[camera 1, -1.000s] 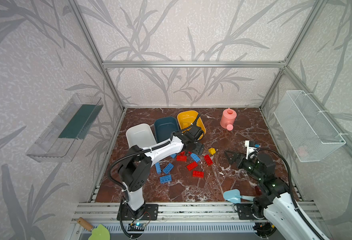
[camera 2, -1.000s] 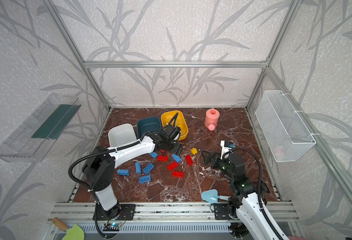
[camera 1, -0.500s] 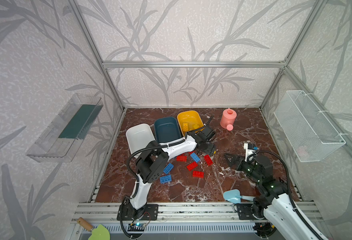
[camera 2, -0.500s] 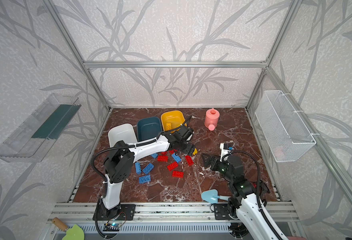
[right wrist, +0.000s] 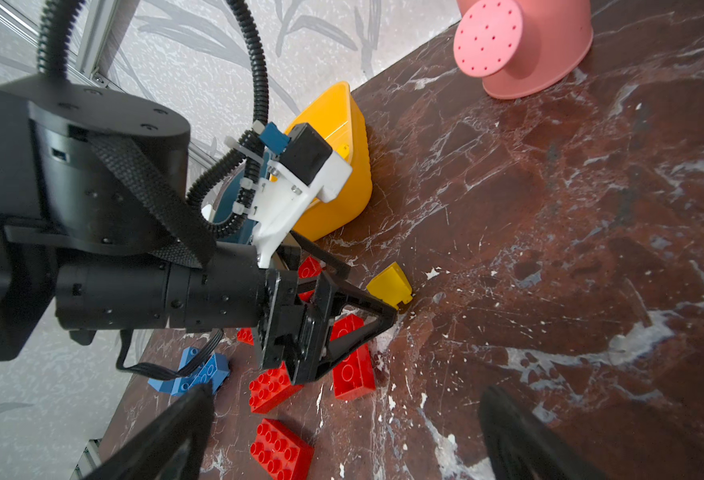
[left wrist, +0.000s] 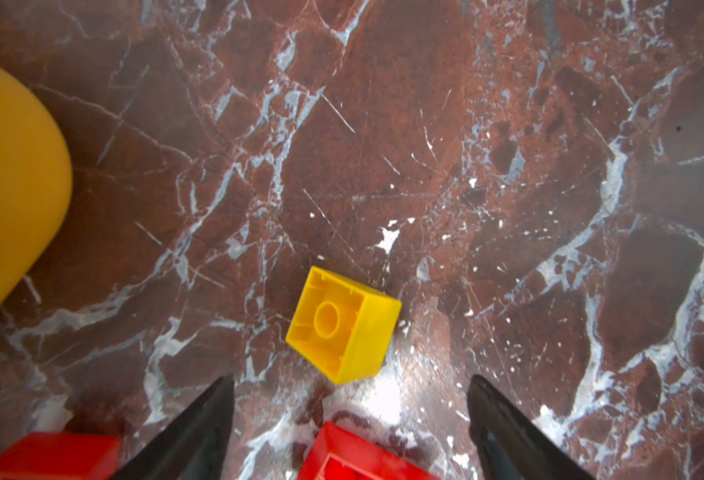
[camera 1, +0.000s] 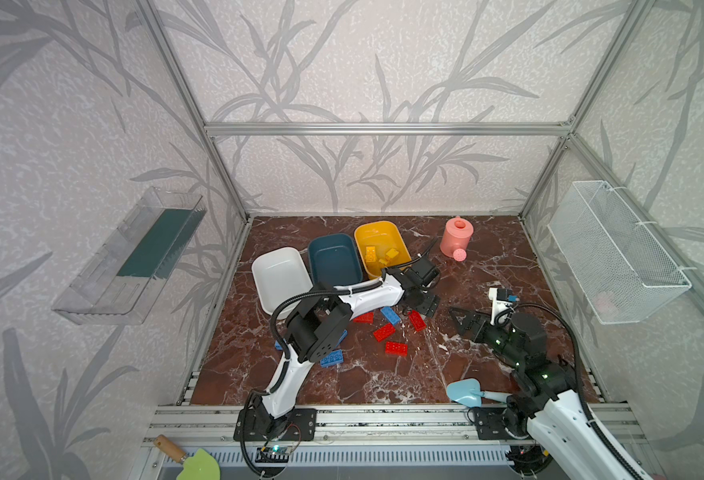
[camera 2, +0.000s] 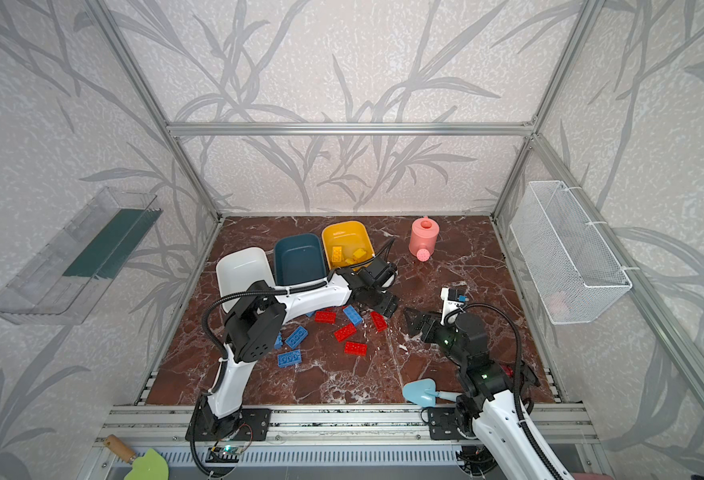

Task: Sort the legos into containers by color
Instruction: 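Lower the left gripper and close it on the small yellow brick, then lift the small yellow brick with the left gripper over the yellow tub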

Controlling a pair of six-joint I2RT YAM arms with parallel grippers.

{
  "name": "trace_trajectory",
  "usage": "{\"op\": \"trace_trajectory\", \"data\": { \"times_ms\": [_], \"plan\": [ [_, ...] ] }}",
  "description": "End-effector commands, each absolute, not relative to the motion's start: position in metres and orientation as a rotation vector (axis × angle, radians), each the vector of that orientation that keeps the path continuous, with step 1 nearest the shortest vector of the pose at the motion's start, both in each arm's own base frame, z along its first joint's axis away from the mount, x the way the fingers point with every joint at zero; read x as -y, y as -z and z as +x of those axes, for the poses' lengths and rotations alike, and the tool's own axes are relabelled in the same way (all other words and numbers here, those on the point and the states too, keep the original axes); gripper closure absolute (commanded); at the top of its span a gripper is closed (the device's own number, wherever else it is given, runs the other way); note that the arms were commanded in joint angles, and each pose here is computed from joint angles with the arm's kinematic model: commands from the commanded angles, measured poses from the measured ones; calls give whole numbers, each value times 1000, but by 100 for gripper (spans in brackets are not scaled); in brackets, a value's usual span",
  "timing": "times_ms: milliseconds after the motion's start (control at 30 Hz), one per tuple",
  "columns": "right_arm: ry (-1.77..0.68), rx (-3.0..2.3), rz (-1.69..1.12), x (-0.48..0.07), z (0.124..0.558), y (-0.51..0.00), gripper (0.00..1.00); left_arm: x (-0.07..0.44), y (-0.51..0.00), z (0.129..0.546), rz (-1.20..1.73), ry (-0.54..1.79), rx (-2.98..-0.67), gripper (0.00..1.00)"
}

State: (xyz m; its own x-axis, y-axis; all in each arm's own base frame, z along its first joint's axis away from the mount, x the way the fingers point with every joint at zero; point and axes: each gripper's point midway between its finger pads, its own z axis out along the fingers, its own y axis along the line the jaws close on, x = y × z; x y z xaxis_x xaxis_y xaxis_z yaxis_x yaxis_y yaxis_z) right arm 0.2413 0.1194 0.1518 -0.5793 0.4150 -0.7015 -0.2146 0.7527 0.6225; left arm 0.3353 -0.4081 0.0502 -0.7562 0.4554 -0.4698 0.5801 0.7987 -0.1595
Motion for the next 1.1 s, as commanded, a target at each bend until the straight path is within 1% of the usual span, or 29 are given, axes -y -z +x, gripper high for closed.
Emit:
{"op": "trace_trajectory", "data": {
  "times_ms": [0,133,333,500,700,800,1067],
  "plan": [
    [-845,-2009,144,-119,241,-151,1,418,-49,338,812,427,-2555,15],
    [-844,-2006,141,-119,241,-152,1,420,-41,338,821,413,-2565,19],
    [-844,-2006,135,-120,240,-152,1,420,-31,338,831,395,-2573,29],
    [-841,-2007,133,-120,241,-151,1,420,-23,340,831,375,-2578,35],
    [-838,-2006,130,-120,241,-151,1,420,-20,340,834,375,-2579,48],
    [-836,-2008,130,-120,241,-150,1,421,-23,340,837,379,-2572,54],
    [-830,-2004,129,-119,241,-151,1,423,-52,344,821,411,-2516,60]
  ]
}}
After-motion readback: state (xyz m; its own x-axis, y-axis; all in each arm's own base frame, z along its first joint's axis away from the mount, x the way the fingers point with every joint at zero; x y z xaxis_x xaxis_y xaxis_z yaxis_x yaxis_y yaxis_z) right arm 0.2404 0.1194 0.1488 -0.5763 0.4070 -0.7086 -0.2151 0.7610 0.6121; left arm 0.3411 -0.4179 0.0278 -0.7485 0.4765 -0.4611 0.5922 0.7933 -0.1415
